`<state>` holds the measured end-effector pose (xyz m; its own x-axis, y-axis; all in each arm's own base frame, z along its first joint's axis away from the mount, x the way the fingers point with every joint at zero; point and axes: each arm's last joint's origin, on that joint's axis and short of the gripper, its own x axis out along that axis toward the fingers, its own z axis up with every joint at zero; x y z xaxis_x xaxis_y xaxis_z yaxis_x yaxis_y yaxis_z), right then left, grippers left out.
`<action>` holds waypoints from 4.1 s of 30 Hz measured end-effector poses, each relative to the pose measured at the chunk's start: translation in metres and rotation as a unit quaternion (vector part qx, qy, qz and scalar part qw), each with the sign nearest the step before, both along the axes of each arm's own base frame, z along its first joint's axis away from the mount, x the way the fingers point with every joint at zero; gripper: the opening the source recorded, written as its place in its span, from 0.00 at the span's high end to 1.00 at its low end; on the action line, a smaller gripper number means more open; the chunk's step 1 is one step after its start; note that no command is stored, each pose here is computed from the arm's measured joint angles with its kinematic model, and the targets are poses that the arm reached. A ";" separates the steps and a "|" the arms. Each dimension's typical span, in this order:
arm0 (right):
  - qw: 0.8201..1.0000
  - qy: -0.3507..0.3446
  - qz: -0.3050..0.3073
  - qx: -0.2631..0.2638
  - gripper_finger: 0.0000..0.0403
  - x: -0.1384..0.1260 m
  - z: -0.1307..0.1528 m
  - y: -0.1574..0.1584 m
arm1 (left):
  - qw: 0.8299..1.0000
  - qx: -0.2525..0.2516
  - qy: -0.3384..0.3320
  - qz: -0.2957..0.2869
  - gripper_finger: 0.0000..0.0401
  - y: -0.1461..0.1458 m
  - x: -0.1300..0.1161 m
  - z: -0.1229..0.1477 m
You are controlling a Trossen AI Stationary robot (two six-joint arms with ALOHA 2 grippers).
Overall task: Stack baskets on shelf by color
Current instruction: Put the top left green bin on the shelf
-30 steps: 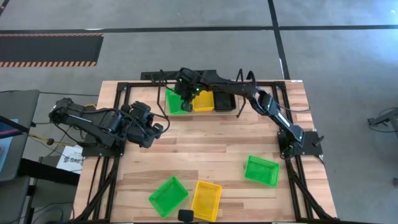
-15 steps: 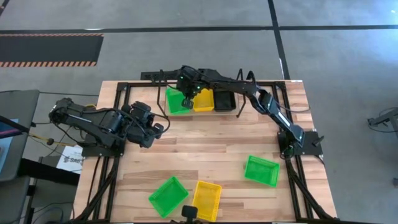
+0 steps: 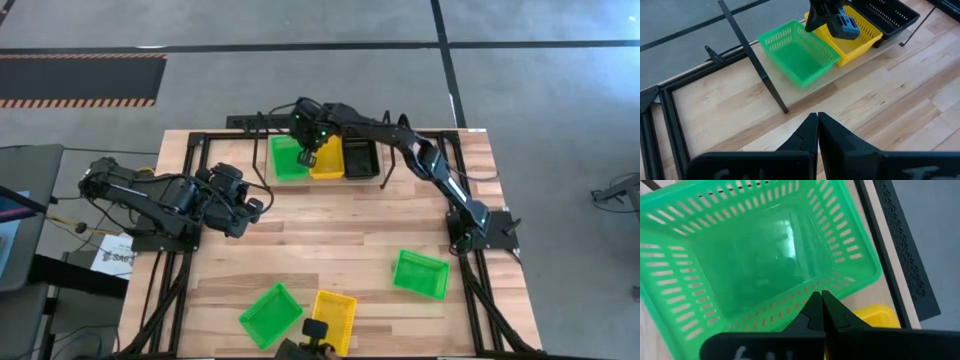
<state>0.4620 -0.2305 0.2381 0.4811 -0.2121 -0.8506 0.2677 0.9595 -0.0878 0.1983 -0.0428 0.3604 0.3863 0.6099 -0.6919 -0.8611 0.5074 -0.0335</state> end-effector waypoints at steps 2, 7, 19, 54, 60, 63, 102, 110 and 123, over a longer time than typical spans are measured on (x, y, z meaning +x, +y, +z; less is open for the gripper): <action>1.000 0.001 -0.004 0.000 1.00 -0.002 0.000 -0.004 | 1.000 0.000 0.000 0.000 1.00 0.000 0.000 0.000; 1.000 0.000 -0.006 0.000 1.00 -0.002 0.000 -0.005 | 1.000 0.000 0.000 0.000 1.00 0.000 0.000 0.000; 1.000 -0.003 0.028 -0.004 1.00 0.012 0.000 0.024 | 1.000 0.000 0.000 0.000 1.00 0.000 0.000 0.000; 0.990 -0.054 0.127 0.021 1.00 0.028 0.009 0.054 | 1.000 0.006 0.016 -0.017 1.00 0.000 0.000 0.000; 0.989 -0.046 0.139 0.019 1.00 0.031 0.002 0.060 | 1.000 0.005 0.014 -0.016 1.00 0.000 0.000 0.000; 0.990 -0.043 0.135 0.007 1.00 0.030 0.003 0.057 | 1.000 0.005 0.013 -0.016 1.00 0.000 0.000 0.000; 0.995 -0.004 0.089 -0.044 1.00 -0.007 0.051 0.042 | 1.000 0.001 0.009 -0.010 1.00 0.002 0.001 0.000; 0.991 -0.090 0.072 -0.072 1.00 -0.082 0.176 0.086 | 0.997 -0.007 0.051 -0.062 1.00 0.022 0.025 -0.004; 0.993 0.069 -0.062 -0.075 1.00 -0.161 0.195 0.152 | 0.970 -0.048 0.164 -0.171 1.00 0.036 0.070 -0.039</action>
<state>0.3005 -0.0787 0.4328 0.3238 -0.3922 -0.8610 0.3592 0.8929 -0.2716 0.2679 -0.0069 0.3219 0.3041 0.4116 -0.8591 -0.6161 0.7729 0.1522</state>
